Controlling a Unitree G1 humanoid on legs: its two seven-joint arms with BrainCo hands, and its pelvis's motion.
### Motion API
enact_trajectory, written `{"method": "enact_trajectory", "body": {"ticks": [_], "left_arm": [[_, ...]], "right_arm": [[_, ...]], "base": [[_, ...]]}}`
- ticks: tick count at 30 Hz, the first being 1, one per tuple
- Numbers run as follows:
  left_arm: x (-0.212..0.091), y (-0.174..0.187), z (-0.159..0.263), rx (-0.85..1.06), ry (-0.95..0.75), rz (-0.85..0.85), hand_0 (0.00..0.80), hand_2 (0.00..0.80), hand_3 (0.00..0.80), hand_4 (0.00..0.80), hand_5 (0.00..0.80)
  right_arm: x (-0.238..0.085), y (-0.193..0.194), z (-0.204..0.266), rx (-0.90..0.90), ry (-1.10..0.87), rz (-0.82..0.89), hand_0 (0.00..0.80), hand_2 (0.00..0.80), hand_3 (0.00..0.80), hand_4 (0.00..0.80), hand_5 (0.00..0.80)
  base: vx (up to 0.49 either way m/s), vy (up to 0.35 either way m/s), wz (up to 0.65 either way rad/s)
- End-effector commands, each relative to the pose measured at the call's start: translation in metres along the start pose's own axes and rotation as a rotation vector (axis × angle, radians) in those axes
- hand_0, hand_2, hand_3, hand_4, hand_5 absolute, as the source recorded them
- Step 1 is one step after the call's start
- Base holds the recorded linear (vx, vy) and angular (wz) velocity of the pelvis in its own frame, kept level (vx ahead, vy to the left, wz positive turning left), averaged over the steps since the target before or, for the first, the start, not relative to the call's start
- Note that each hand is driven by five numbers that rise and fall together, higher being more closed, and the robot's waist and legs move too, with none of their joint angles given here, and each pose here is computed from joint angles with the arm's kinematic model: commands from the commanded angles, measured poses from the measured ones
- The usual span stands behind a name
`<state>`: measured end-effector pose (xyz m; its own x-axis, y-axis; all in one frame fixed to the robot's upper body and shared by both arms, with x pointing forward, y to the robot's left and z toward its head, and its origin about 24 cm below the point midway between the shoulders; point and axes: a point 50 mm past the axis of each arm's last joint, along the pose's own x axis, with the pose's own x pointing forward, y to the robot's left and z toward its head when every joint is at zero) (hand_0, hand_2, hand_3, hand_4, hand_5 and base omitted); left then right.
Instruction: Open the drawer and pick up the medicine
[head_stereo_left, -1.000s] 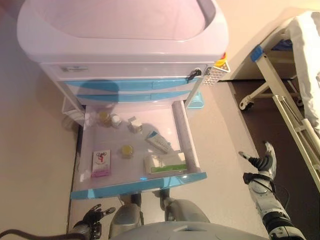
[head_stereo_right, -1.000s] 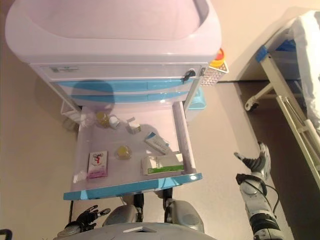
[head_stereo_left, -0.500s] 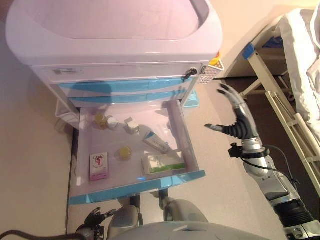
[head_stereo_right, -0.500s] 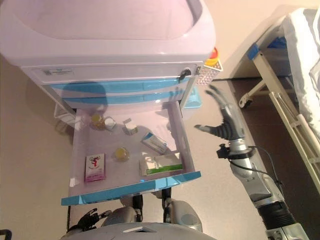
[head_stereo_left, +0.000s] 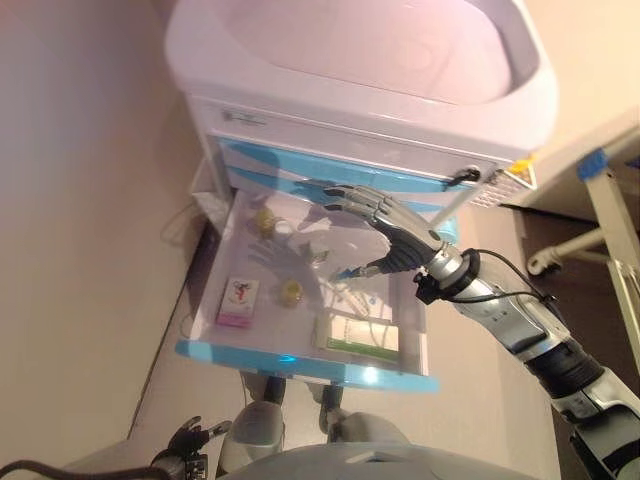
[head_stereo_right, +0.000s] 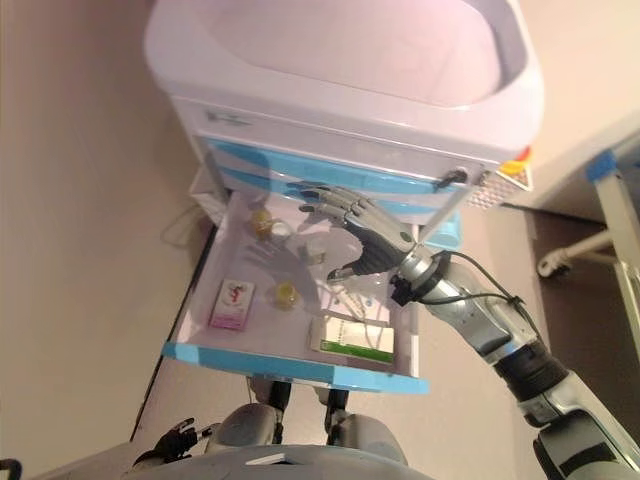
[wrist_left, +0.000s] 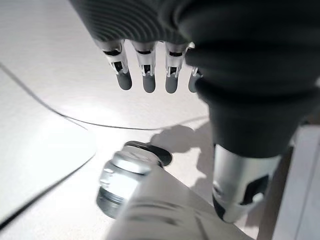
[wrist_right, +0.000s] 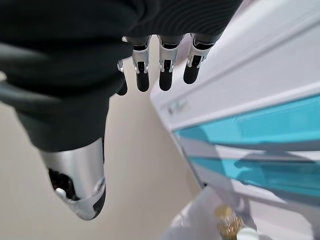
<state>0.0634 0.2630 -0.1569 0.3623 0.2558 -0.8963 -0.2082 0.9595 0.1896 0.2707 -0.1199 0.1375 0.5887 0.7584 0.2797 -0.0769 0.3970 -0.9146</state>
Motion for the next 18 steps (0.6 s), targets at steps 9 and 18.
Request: {"method": "enact_trajectory", "body": {"ticks": [9,18], "left_arm": [[-0.001,-0.001,-0.004,0.020,0.023,-0.012,0.000,0.000,0.000,0.000,0.000],[0.000,0.003,-0.002,0.061,0.022,-0.005,0.000,0.000,0.000,0.000,0.000]], "right_arm": [[0.031,0.038,-0.013,-0.085,0.050,0.157,0.000,0.000,0.000,0.000,0.000],[0.024,0.071,-0.035,-0.197,0.147,0.341,0.000,0.000,0.000,0.000,0.000]], "base": [[0.001,-0.015,0.30],[0.018,-0.023,0.15]]}}
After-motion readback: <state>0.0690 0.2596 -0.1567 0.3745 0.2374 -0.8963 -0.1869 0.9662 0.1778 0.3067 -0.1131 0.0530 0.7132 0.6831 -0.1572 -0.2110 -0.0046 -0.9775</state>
